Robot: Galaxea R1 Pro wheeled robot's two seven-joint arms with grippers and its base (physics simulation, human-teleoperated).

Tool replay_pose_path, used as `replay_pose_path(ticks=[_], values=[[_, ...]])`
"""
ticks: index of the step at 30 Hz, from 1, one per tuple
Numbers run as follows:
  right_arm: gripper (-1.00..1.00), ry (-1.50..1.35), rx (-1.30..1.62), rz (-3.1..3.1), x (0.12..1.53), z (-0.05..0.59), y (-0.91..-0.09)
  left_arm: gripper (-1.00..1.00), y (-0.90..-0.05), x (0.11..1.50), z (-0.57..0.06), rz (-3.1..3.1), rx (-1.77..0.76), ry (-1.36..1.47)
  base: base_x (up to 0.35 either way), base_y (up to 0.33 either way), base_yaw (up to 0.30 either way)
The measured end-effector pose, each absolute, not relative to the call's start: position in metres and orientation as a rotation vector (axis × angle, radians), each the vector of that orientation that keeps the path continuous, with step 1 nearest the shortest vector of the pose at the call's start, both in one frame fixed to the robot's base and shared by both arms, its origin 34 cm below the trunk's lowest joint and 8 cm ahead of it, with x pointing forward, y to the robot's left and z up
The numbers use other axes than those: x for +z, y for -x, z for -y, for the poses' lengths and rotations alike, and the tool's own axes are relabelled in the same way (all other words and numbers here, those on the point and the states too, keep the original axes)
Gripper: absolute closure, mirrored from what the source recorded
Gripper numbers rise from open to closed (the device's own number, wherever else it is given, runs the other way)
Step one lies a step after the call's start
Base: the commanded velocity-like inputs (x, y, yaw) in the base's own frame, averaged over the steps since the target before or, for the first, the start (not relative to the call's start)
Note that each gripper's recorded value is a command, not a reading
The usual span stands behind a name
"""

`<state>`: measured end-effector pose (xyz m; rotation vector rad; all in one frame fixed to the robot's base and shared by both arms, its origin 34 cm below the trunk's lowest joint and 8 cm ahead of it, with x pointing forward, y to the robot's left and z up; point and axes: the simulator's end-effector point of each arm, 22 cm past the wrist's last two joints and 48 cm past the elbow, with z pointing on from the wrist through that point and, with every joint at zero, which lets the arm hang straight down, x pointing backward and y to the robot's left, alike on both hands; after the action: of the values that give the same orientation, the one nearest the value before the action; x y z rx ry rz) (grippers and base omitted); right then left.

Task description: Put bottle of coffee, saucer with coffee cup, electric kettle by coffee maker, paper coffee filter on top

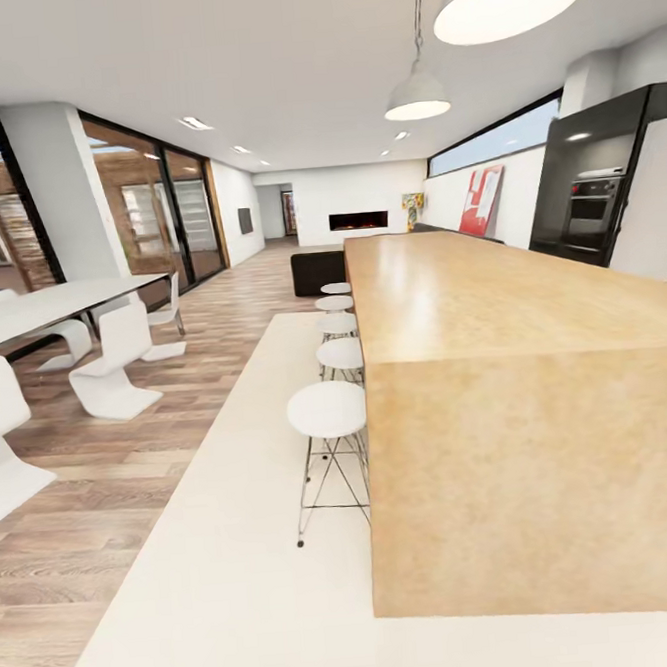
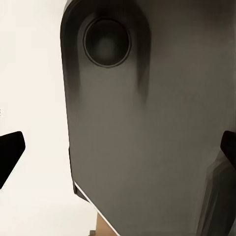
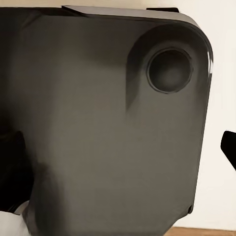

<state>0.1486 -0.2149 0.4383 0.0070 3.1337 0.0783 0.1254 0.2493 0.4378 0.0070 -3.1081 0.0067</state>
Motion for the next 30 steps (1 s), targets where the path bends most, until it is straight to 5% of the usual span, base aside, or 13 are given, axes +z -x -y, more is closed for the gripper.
replay_pose_path(ticks=[14,30], values=[[-1.00,-0.009,0.068,-3.116,0.438,0.219,-0.157,-1.00,-0.126,0.438,-0.250,3.110,0.005,0.003,0.000,0.000,-0.265],[-1.00,-0.002,-0.050,-2.782,0.468,0.280,-0.313,-1.00,-0.246,0.450,-0.268,3.463,-0.035,0.010,0.000,0.000,-0.266]])
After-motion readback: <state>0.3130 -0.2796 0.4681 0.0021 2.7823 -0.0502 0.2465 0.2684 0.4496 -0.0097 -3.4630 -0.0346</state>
